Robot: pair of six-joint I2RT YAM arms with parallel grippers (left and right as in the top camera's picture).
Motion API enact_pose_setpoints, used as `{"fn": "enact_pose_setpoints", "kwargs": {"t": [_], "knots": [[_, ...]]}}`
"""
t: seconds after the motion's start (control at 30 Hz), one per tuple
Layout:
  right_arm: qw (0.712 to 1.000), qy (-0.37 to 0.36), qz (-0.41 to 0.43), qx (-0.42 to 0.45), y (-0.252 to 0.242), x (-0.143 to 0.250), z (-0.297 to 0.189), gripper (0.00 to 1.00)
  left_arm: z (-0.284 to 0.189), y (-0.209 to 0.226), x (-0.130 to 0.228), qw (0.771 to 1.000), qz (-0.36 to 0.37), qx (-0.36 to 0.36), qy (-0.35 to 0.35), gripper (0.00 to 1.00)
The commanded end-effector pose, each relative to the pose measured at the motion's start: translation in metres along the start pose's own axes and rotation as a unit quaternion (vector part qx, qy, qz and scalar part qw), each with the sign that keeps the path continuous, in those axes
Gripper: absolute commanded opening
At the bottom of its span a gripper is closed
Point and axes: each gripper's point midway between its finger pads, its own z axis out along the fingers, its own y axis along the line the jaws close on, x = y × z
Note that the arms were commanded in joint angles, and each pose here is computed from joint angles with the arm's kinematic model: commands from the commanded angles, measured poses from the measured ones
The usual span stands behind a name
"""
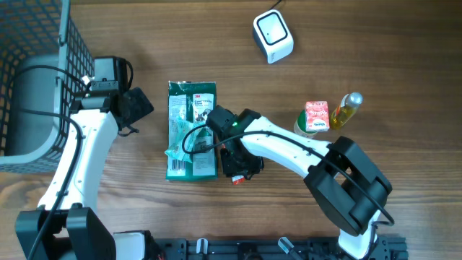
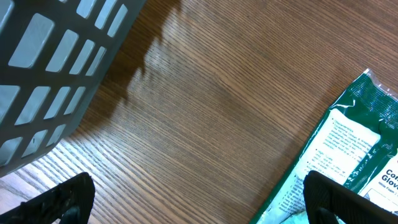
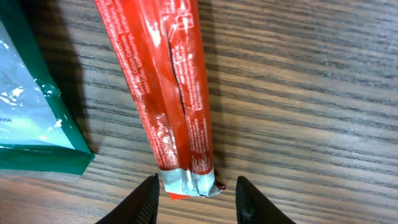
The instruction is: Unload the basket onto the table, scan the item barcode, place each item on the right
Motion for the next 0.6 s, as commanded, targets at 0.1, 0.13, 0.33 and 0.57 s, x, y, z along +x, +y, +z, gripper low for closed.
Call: {"fn": "enact_pose_setpoints", "kwargs": {"t": [0.1, 0.13, 0.33, 0.57], "knots": [[1.000, -0.004, -0.014, -0.010, 0.001, 0.001, 0.002, 0.36, 0.001, 0.001, -0.001, 1.000, -0.006, -0.002, 0.000, 1.00], [1.000, -0.004, -0.014, -0.010, 0.001, 0.001, 0.002, 0.34, 0.001, 0.001, -0.001, 1.000, -0.006, -0.002, 0.001, 1.00], [1.000, -0.007, -0.005, -0.022, -0.001, -0.006, 0.000, 0.31, 0.001, 0.001, -0.001, 1.000, -0.006, -0.002, 0.000, 1.00], [0.998, 0.017, -0.028, -0.052, 0.000, -0.002, -0.003, 0.31, 0.001, 0.001, -0.001, 1.000, -0.006, -0.002, 0.000, 1.00]]}}
